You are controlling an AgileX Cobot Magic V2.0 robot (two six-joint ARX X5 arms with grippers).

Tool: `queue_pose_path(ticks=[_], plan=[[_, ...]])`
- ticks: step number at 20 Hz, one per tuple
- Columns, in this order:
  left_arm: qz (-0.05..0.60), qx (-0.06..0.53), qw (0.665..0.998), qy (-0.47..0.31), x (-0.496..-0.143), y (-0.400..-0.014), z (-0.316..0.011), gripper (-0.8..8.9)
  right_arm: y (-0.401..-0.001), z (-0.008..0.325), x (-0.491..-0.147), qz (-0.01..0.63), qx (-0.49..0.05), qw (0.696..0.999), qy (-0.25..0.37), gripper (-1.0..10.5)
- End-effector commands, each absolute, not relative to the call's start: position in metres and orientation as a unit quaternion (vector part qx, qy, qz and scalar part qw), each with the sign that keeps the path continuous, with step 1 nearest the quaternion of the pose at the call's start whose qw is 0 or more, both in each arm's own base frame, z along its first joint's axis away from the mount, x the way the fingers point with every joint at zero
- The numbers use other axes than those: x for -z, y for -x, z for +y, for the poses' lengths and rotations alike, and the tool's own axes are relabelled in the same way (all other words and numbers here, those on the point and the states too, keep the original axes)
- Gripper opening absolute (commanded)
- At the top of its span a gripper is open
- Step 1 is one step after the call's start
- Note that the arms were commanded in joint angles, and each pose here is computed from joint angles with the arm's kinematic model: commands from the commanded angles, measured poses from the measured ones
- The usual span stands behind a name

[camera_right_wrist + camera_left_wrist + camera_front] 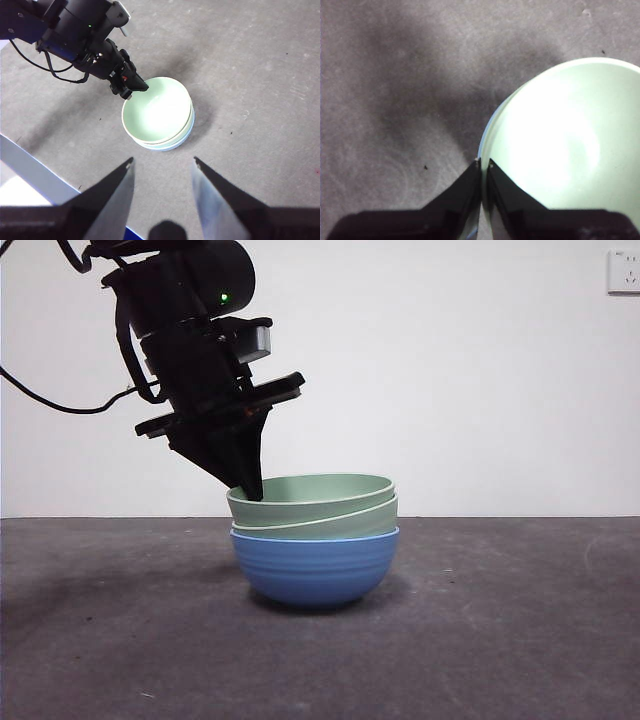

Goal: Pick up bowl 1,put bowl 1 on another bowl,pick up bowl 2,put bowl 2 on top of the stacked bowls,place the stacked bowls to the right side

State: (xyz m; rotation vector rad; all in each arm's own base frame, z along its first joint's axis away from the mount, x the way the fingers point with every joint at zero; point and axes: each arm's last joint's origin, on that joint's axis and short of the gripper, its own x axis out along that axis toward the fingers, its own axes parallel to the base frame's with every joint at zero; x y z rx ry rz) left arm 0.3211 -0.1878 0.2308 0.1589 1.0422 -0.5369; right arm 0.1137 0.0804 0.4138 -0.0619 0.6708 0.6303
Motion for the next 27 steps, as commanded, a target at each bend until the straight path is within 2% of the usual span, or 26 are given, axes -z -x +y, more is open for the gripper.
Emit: queue_pose_path(ticks=[1,3,4,5,11,12,15,18,22,27], plan=[[0.493,0.255,0.828,-0.073,-0.229,-0.320,-0.190,0.36,-0.115,0.081,-0.414,0.325,-0.304,0.895,0.028,1.9],[0.495,0.255,0.827,-0.073,-0.229,-0.320,-0.190,2.23,-0.117,0.083,-0.411,0.336,-0.303,0.891,0.031,1.9],[0.496,0.255,0.827,-0.073,-0.229,-0.320,-0.190,2.93,-0.118,0.084,-0.410,0.342,-0.301,0.889,0.033,1.9],[0.497,0.255,0.826,-0.074,-0.228,-0.320,-0.190,3.22,-0.120,0.085,-0.409,0.347,-0.301,0.888,0.034,1.9],[0.501,0.257,0.823,-0.081,-0.238,-0.313,-0.186,3.22,-0.140,0.099,-0.398,0.381,-0.294,0.876,0.044,2.0],[0.497,0.258,0.824,-0.082,-0.243,-0.310,-0.185,3.22,-0.145,0.102,-0.395,0.387,-0.293,0.873,0.046,2.3],[0.485,0.258,0.832,-0.079,-0.265,-0.299,-0.176,3.22,-0.164,0.115,-0.386,0.403,-0.290,0.867,0.050,4.2],[0.460,0.262,0.845,-0.075,-0.297,-0.279,-0.164,3.22,-0.189,0.132,-0.372,0.413,-0.288,0.862,0.053,4.4],[0.409,0.272,0.869,-0.064,-0.344,-0.241,-0.142,3.22,-0.227,0.157,-0.340,0.447,-0.279,0.847,0.060,4.4],[0.346,0.282,0.893,-0.050,-0.388,-0.186,-0.111,3.21,-0.274,0.183,-0.281,0.511,-0.254,0.818,0.064,4.4]])
